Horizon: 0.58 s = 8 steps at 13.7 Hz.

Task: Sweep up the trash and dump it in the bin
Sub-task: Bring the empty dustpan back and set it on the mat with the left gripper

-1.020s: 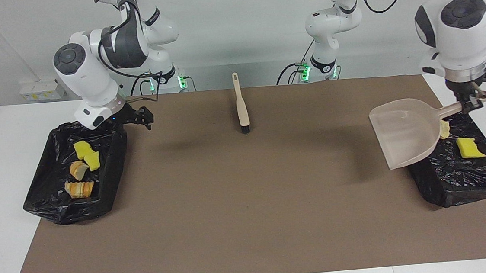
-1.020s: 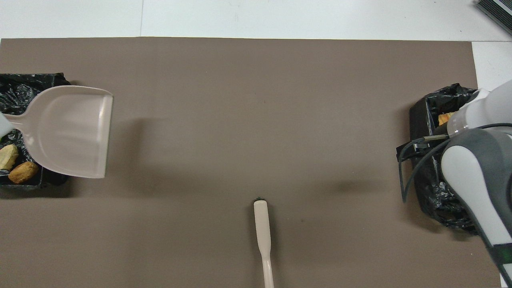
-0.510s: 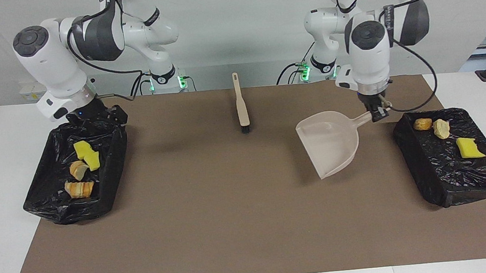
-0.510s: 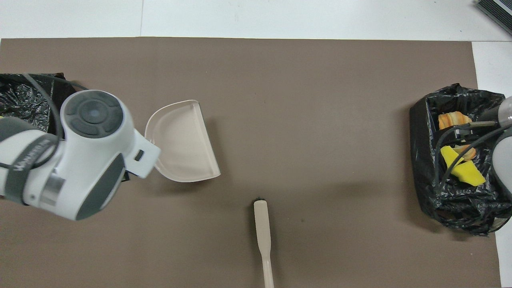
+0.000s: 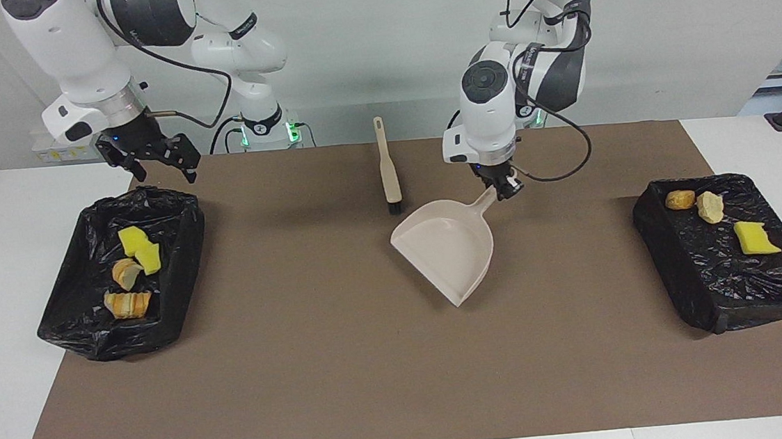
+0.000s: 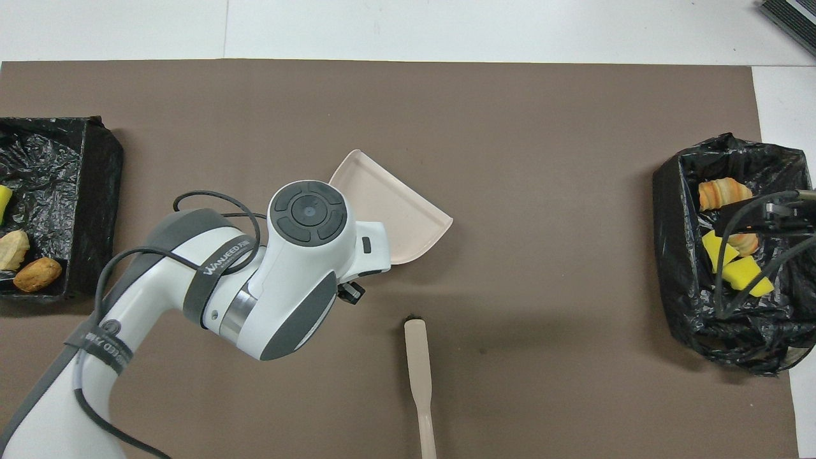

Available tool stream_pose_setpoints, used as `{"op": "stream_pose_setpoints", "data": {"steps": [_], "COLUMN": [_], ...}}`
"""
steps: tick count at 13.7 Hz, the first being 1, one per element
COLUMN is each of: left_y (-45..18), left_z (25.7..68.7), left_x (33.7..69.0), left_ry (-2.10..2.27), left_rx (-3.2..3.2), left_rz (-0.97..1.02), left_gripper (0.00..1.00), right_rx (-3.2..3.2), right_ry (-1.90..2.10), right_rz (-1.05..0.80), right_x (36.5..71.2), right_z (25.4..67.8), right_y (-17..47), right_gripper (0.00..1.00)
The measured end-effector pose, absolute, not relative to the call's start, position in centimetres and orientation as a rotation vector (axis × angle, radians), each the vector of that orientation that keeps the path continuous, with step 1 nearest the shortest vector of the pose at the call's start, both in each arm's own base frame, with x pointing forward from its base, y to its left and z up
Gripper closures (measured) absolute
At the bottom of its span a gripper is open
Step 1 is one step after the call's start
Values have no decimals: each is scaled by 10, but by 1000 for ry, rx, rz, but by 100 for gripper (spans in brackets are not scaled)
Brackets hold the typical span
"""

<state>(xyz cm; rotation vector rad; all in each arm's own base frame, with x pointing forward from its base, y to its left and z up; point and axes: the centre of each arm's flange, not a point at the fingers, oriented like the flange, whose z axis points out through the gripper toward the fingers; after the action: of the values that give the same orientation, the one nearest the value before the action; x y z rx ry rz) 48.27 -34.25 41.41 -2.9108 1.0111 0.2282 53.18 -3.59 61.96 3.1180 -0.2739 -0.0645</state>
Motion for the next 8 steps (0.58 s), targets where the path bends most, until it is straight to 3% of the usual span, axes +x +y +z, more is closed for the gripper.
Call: {"op": "stream_pose_setpoints", "data": {"steps": [5,8], "left_y": [-387,-417], "left_z": [404,390], "left_x": [506,511], "left_ry": [401,199], "left_rx": [-3217,-3249], "left_rz": [76,100], "left_gripper": [68,68], "right_rx": [3130,3131], "right_ry": [-273,-268], "right_rz": [-69,-68], "right_x": [546,547], "right_z": [624,624], "right_y": [-32,-30], "right_gripper": [0,0]}}
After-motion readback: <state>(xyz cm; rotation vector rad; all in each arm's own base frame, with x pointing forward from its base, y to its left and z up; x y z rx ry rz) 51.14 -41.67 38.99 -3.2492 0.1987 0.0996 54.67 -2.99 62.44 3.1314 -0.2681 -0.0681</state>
